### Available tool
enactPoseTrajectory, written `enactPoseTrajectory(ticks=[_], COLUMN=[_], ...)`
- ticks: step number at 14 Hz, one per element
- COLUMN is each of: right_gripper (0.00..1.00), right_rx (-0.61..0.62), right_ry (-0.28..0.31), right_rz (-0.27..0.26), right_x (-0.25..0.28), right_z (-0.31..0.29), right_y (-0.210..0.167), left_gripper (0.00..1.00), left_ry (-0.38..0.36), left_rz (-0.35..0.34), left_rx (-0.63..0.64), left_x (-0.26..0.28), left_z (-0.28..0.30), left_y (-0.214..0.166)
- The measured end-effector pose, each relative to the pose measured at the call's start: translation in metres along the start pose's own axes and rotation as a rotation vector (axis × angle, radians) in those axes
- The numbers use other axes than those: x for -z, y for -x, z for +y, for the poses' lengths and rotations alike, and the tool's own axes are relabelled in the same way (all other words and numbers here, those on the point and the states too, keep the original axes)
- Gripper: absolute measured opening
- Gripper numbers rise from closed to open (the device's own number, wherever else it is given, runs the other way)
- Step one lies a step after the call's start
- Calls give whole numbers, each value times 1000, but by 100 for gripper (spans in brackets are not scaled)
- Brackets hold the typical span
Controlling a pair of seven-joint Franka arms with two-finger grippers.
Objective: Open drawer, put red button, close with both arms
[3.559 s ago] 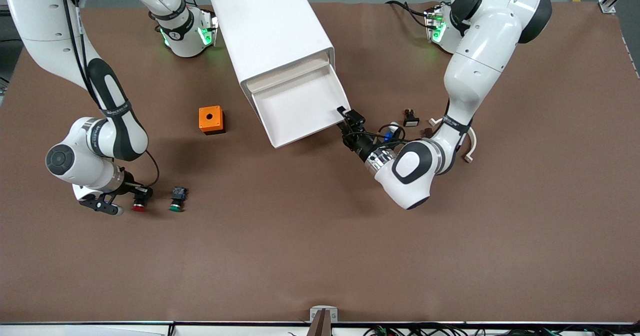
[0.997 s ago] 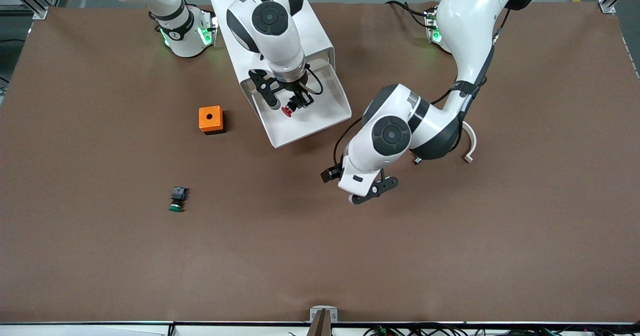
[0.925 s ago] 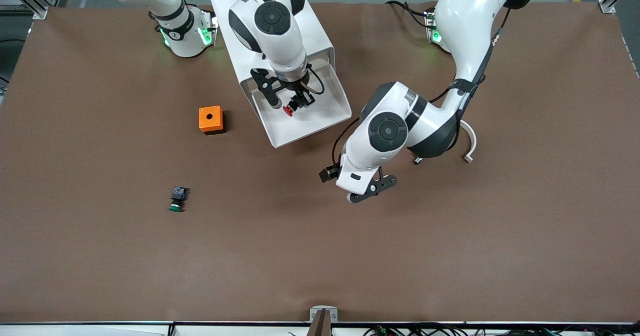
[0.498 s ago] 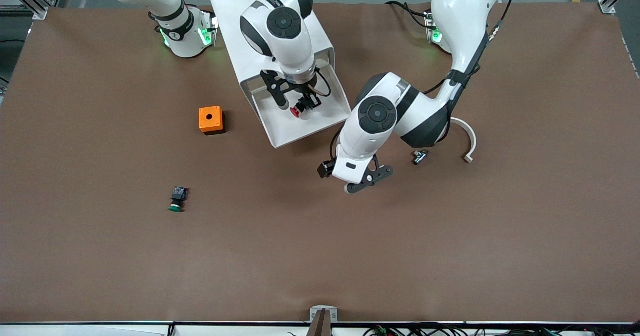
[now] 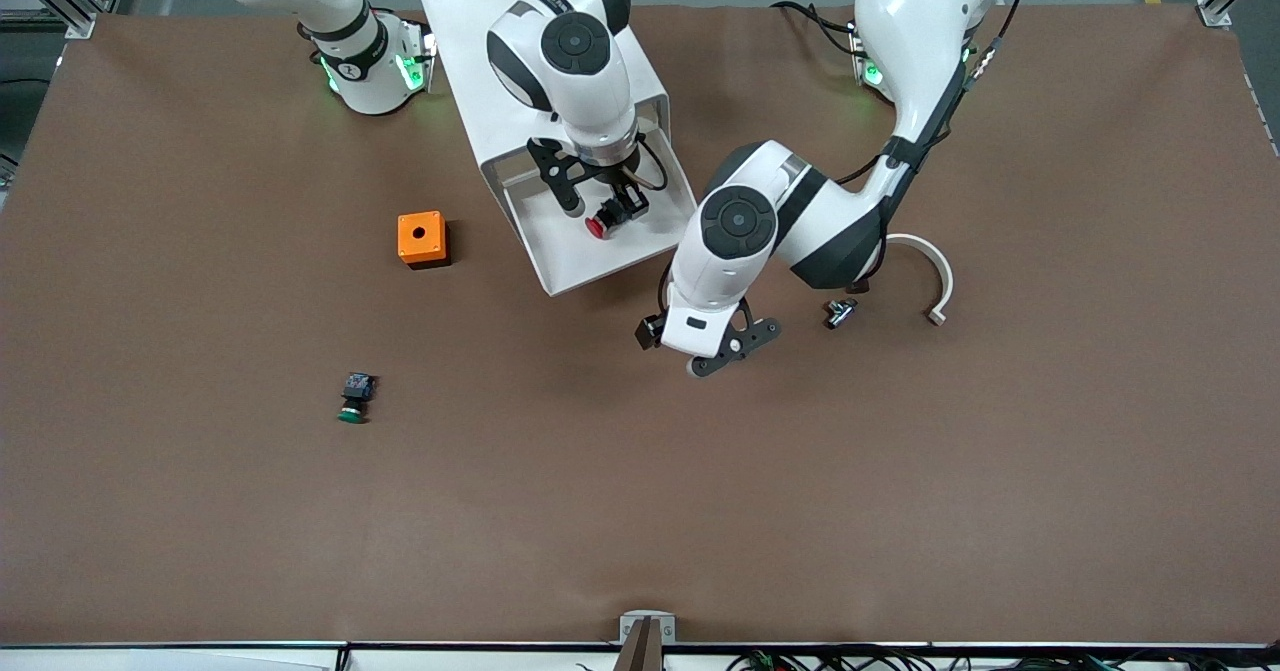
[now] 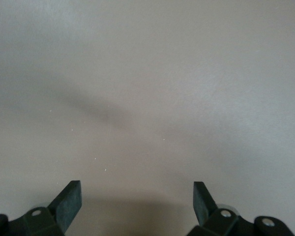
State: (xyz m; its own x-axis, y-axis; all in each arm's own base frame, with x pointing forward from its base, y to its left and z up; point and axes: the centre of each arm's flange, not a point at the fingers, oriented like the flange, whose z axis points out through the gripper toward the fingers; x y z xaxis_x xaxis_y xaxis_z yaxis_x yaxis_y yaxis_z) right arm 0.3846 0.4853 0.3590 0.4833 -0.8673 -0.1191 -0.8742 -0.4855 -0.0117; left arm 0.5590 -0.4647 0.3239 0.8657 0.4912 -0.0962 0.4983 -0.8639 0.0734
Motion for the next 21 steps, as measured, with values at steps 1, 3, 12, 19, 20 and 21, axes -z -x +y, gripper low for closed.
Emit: enactPoseTrajectory(ticks=[1,3,12,19,20,21], right_gripper=[75,95,100,100,100,100], right_rx=[11,67,547,851,887,922], right_ry=[-9,-22,140,177,174,180], right_rz=[-3,-5,-38,-105,-113,-114], right_x=[4,15,116,215,226,235], right_z=[-3,-10,-46,-14,-3,8], right_y=[0,-4,-157,-347,-377,-405], left_gripper=[100,100,100,100,100,100], left_ry=[-9,-19,-87,-123,-123,-123], left_rz=[-5,-10,-33,-53,-54,-54], left_rx=[11,14,-24,-56,-59,-60], left_x=[-7,-15,-31,-33,-33,-33], left_z=[1,4,6,8,9,9], left_y=[5,18,57,80,81,83])
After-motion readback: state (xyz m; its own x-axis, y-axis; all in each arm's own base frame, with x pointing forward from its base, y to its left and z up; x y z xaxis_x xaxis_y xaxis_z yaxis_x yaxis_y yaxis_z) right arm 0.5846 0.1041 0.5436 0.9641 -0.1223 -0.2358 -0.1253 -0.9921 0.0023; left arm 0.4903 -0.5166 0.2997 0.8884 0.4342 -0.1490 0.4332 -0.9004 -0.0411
